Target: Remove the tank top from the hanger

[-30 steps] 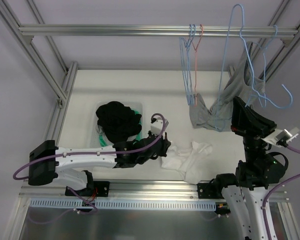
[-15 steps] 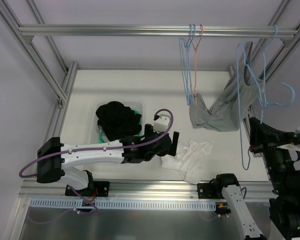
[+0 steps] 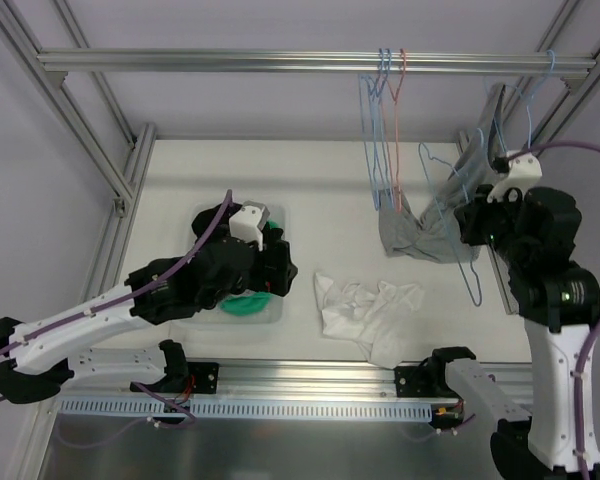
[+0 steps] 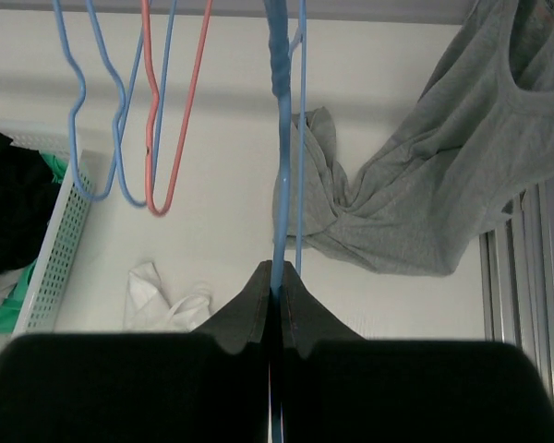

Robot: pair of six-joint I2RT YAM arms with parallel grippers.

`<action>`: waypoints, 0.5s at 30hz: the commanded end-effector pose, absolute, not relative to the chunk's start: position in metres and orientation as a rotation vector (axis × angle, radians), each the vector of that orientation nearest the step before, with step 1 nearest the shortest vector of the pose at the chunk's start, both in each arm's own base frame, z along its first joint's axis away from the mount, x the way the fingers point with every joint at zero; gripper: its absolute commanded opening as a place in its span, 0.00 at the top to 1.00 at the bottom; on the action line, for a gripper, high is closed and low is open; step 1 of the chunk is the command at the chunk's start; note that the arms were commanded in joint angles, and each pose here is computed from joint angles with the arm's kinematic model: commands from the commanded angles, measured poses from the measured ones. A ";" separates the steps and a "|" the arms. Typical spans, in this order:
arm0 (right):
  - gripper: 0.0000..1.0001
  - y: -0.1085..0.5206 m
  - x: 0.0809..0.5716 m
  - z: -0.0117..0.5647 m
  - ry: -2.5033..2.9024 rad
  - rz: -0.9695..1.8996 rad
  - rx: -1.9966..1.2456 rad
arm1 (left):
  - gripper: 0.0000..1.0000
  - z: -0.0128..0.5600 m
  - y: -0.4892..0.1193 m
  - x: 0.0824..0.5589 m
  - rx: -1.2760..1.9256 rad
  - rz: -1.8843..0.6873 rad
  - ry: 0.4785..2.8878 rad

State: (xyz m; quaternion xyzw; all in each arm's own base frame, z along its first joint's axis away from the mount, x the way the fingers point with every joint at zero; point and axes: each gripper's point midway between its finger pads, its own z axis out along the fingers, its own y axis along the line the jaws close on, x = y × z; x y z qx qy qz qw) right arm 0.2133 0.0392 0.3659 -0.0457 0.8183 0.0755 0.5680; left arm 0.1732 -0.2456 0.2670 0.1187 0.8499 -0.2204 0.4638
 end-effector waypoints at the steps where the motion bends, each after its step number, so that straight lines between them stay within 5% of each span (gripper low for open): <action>1: 1.00 0.045 0.254 0.408 1.826 0.176 -0.129 | 0.01 0.254 -0.223 0.150 0.448 -0.520 2.145; 15: 1.00 0.075 0.367 0.473 1.710 0.270 -0.122 | 0.01 0.208 -0.177 0.137 0.489 -0.369 2.225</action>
